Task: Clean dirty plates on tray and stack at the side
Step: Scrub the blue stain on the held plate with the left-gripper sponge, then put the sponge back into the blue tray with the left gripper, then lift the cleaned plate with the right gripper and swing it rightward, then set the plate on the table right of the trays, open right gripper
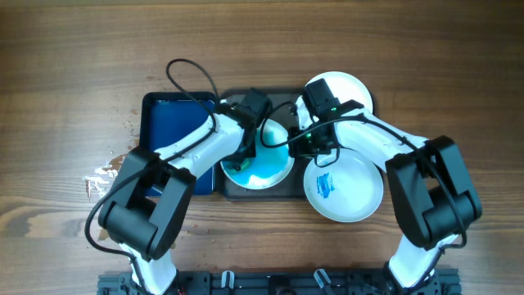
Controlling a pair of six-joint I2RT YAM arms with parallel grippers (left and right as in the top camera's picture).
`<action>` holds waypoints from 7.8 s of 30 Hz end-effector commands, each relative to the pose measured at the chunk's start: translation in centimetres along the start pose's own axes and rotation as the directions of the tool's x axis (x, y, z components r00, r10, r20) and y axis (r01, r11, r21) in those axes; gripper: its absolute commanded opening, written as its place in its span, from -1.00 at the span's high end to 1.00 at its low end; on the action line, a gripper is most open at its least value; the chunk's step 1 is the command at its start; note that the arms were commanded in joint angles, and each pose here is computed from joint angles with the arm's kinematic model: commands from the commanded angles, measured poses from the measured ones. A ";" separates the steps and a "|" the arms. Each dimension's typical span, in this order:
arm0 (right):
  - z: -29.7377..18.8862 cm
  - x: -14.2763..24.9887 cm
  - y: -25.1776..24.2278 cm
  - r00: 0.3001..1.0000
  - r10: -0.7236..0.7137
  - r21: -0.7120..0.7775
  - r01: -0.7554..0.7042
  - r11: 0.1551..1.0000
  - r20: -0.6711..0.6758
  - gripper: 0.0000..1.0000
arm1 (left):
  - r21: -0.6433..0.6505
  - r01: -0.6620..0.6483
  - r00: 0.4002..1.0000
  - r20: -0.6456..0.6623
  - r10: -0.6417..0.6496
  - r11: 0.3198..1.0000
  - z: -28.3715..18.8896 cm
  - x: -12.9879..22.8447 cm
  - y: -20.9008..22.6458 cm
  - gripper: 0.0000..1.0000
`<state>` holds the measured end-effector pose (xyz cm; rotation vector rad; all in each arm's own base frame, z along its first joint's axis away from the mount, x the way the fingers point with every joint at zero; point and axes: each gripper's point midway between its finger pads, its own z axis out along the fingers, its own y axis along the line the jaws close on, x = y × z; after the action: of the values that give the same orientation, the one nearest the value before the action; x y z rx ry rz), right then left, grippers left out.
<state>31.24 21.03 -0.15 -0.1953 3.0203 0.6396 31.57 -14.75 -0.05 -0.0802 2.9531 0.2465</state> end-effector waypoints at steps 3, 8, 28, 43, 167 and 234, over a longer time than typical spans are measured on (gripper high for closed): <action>0.7 0.5 -1.1 1.000 -0.011 0.046 0.012 0.999 -0.016 0.91 | 0.476 -0.228 0.944 -0.106 0.313 0.850 1.3 6.7 -12.1 0.92; 0.6 0.4 -1.4 1.000 -0.011 0.066 0.012 0.998 -0.009 0.91 | 0.588 -0.332 0.899 -0.040 0.436 0.738 -0.4 7.4 -14.4 0.92; 0.6 0.5 -1.4 1.000 -0.011 0.067 0.012 0.998 -0.015 0.91 | -0.262 0.158 0.984 0.125 -0.128 0.952 1.9 0.5 1.8 0.92; 0.6 0.5 -1.4 1.000 -0.011 0.067 0.012 0.998 -0.015 0.91 | -0.310 -0.025 0.978 0.187 0.087 0.950 1.2 -1.9 1.7 0.92; -9.1 -9.2 20.4 0.766 -0.565 0.601 0.304 0.739 0.308 0.90 | 0.388 0.519 0.574 0.502 -0.647 0.762 -28.0 6.8 22.4 -1.00; -21.4 -3.4 -35.9 0.555 0.787 0.166 -0.831 0.530 0.267 0.91 | 0.252 0.530 0.795 0.183 -0.578 0.810 -18.4 2.7 16.6 -1.00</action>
<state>40.44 -18.82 8.77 1.2469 2.7514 0.2670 24.64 -1.26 20.14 -0.8074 2.5288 -0.0801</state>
